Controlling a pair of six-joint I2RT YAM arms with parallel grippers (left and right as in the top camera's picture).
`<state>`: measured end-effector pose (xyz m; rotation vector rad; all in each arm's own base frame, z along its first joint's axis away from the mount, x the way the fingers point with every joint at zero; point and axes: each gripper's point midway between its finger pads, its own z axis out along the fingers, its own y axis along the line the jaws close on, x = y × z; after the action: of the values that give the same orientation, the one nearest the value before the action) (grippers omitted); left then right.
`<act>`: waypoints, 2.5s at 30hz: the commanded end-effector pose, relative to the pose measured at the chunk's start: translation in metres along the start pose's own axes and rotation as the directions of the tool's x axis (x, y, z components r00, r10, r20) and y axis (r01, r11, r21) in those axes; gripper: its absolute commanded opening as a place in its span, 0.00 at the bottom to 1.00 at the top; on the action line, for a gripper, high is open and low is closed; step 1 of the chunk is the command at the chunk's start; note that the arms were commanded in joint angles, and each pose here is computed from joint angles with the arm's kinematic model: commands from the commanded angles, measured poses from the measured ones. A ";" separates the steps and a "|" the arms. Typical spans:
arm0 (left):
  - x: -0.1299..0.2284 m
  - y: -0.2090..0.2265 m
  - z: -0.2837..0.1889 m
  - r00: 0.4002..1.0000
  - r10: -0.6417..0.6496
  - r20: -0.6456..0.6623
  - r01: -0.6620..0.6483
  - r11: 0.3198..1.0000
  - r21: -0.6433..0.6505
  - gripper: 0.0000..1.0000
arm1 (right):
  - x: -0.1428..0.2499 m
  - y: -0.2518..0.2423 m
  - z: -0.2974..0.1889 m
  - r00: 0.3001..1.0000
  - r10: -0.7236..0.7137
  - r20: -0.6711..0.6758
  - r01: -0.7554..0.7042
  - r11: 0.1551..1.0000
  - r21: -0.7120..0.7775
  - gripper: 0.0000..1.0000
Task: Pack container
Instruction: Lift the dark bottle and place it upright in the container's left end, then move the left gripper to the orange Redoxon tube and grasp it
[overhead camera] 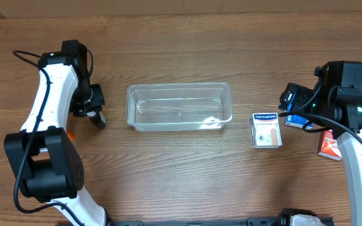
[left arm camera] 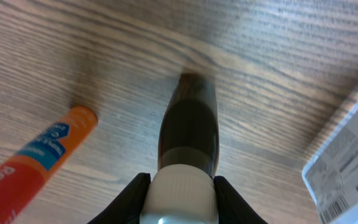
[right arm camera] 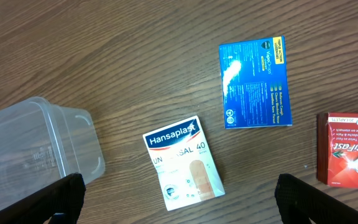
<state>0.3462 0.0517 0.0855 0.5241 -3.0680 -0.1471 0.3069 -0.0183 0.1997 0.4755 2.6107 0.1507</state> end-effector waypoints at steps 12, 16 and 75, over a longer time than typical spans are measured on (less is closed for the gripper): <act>0.025 -0.115 -0.158 0.932 0.195 0.304 -0.241 0.963 0.122 0.04 | -0.010 0.003 -0.008 0.999 0.004 0.037 -0.004 1.000 -0.015 1.00; 0.021 -0.122 -0.111 0.961 0.201 0.188 -0.220 0.972 0.085 0.04 | -0.010 0.004 -0.008 0.999 0.005 0.037 -0.004 1.000 -0.016 1.00; 0.028 0.097 -0.028 0.938 -0.345 0.035 0.343 0.938 0.055 1.00 | -0.010 0.005 -0.008 0.999 0.005 0.034 -0.004 1.000 -0.026 1.00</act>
<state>0.2888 0.1318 0.1410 1.1154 -3.0202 -0.1065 0.3075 -0.0171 0.2001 0.4715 2.6092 0.1607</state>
